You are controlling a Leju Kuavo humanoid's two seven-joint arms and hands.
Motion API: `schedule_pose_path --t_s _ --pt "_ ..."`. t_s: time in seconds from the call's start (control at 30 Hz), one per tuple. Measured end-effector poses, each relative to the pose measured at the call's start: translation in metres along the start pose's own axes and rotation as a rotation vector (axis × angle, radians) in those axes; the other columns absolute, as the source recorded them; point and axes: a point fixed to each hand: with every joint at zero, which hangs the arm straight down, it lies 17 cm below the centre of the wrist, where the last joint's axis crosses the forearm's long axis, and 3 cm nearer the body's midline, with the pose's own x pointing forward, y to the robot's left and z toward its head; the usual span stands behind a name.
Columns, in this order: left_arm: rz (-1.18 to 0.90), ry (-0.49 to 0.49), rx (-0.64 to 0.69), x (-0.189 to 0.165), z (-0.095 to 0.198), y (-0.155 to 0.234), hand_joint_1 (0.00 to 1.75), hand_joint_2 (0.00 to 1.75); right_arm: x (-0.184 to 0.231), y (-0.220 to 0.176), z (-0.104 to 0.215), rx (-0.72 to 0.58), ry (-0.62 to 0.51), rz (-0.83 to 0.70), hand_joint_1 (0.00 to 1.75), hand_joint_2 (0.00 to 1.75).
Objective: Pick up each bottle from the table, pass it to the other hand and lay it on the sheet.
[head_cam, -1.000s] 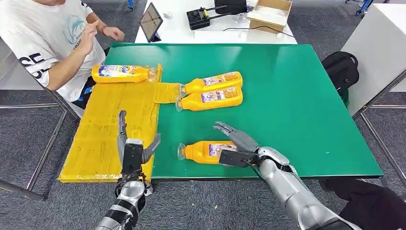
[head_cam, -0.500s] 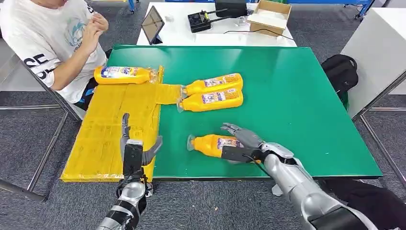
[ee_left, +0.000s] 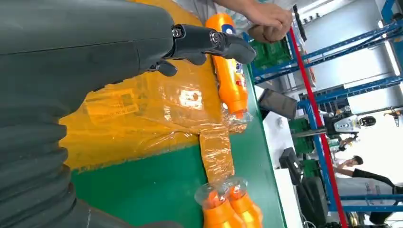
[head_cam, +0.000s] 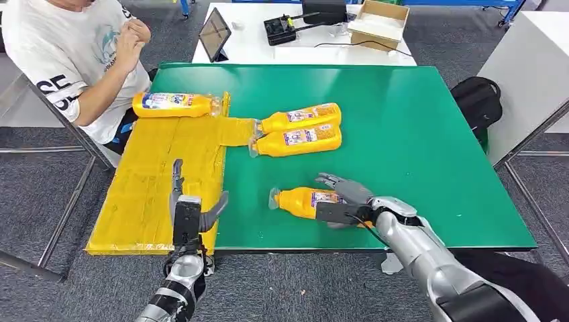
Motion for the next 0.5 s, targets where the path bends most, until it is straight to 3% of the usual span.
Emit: schedule_pose_path --t_s 0.07,0.1,0.2,0.5 --pt "0.002 0.001 -0.004 0.000 -0.001 -0.001 0.00 1.75 -0.006 -0.002 0.003 0.020 0.011 0.002 1.43 1.75" --pt "0.003 0.001 -0.005 0.000 -0.001 -0.001 0.00 1.75 -0.010 -0.002 0.005 0.033 0.020 0.003 1.62 1.75" --pt "0.003 0.003 -0.008 -0.001 -0.001 -0.002 0.00 1.75 -0.022 -0.006 0.010 0.051 0.045 0.005 1.75 1.75" --pt "0.001 0.011 -0.010 -0.004 -0.001 -0.003 0.00 1.75 -0.037 -0.014 0.016 0.027 0.081 0.013 1.75 1.75"
